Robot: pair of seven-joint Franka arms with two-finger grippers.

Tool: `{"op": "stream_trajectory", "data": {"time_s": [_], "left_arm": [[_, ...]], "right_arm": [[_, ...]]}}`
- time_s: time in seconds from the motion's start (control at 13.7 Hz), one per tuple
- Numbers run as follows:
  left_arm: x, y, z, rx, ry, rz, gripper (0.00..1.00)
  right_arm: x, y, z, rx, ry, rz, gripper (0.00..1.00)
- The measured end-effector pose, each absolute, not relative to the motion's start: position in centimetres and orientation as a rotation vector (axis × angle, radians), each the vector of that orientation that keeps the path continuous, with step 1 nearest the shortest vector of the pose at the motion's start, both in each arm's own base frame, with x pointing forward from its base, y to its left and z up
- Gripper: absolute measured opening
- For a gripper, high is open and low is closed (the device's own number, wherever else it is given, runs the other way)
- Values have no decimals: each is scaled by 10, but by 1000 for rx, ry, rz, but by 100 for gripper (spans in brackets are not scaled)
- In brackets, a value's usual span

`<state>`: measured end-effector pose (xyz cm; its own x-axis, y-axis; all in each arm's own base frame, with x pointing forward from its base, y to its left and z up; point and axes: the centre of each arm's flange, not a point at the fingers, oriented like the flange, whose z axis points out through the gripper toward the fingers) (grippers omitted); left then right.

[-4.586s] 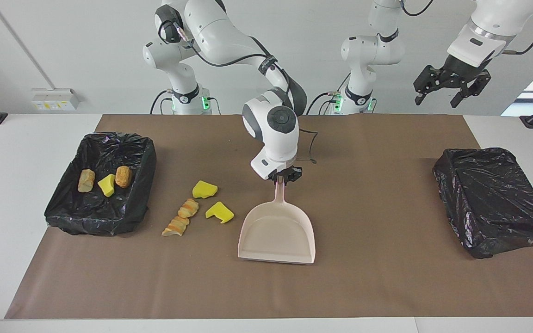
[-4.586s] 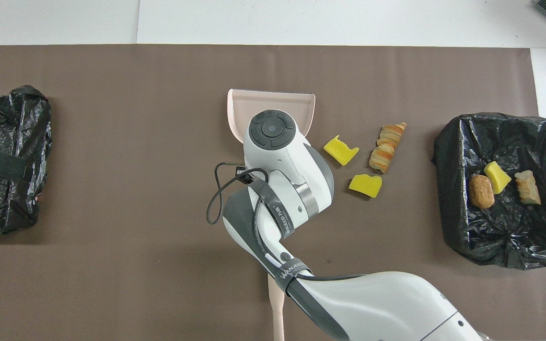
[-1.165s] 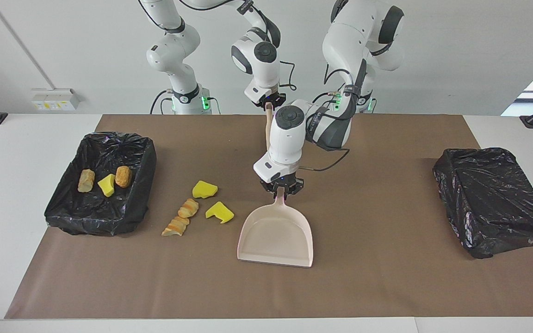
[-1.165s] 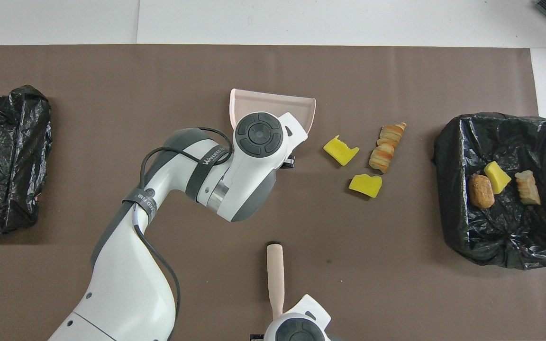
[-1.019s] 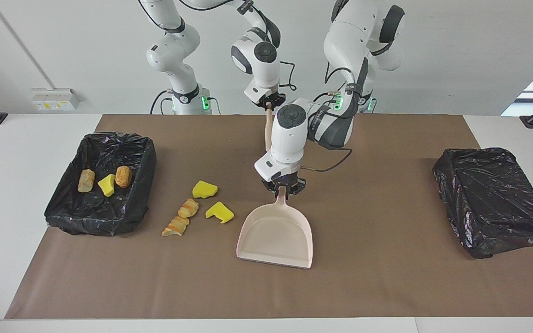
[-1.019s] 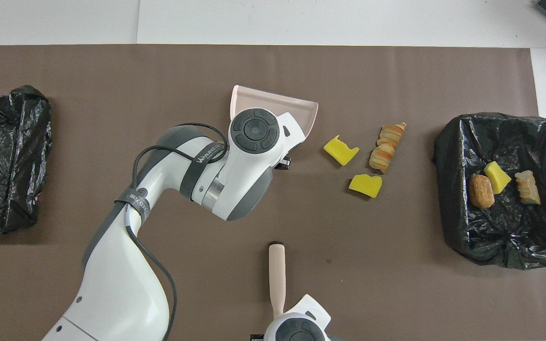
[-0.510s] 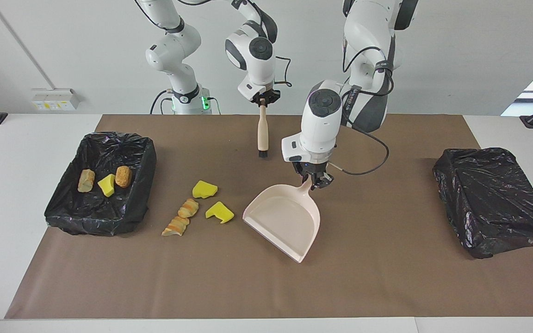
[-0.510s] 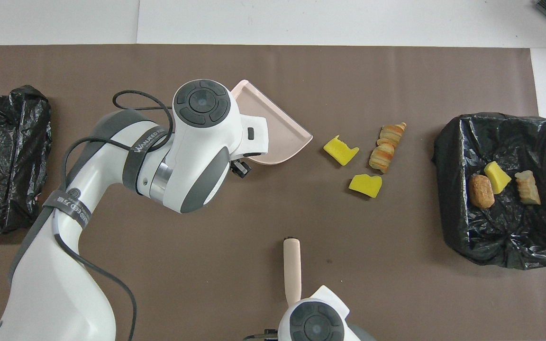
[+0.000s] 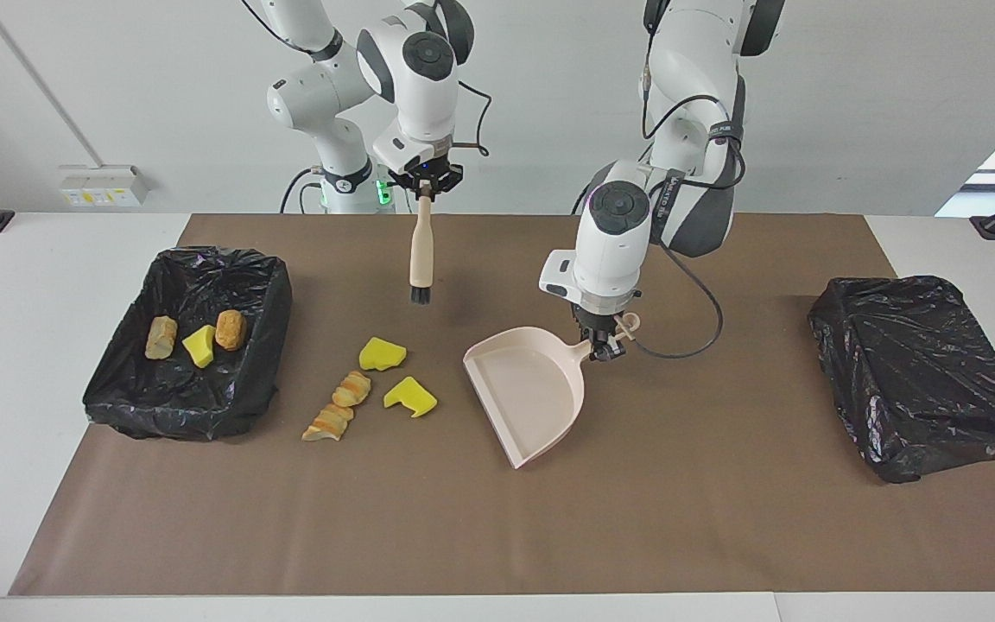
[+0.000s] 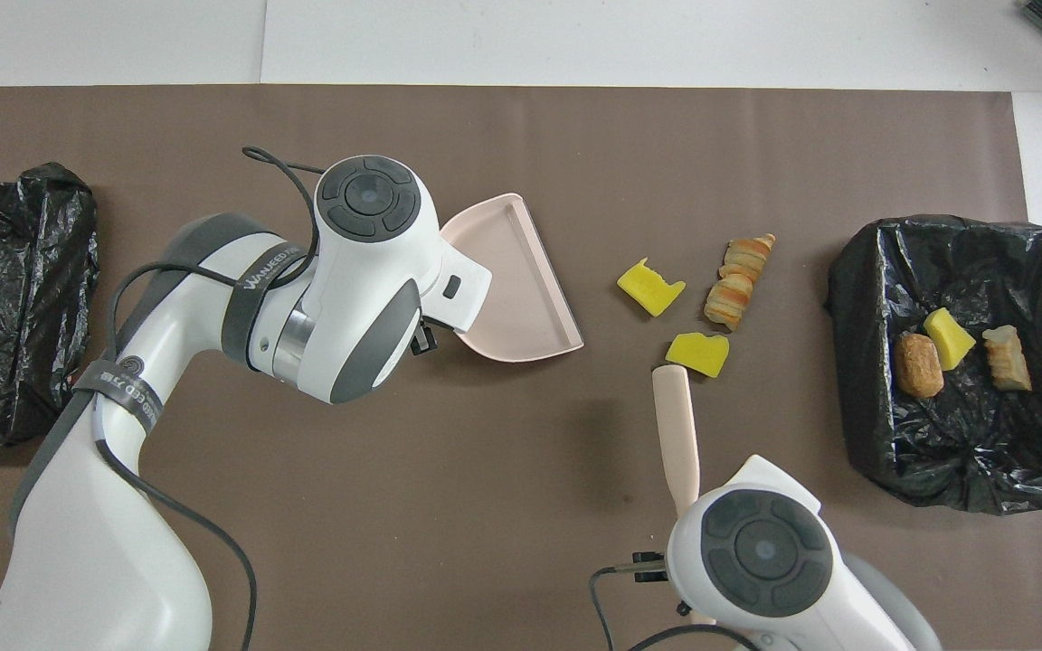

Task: Sweep and dump trash in bin
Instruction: 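Hold the dustpan with the left gripper while the right gripper grasps the brush, then sweep the remaining scraps into the dustpan with the right gripper's brush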

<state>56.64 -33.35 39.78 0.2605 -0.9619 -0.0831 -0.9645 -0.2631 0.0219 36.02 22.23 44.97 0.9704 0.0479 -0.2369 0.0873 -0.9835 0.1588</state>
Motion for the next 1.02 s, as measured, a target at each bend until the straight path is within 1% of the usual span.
{"op": "stream_trajectory", "data": {"time_s": [0.29, 0.36, 0.51, 0.8, 1.02], "left_arm": [[545, -342, 390, -2408, 1970, 168, 32], [540, -347, 389, -2397, 1983, 173, 32], [530, -358, 385, -2373, 2011, 182, 32], [523, -363, 378, -2396, 1980, 191, 32], [518, -366, 373, -2409, 1959, 198, 32]], "right_arm": [[469, 127, 438, 2827, 291, -350, 26], [493, 110, 434, 2782, 324, -350, 26], [527, 102, 421, 2716, 360, -324, 26], [573, 91, 384, 2709, 344, -286, 26], [581, 70, 360, 2714, 307, -318, 26]]}}
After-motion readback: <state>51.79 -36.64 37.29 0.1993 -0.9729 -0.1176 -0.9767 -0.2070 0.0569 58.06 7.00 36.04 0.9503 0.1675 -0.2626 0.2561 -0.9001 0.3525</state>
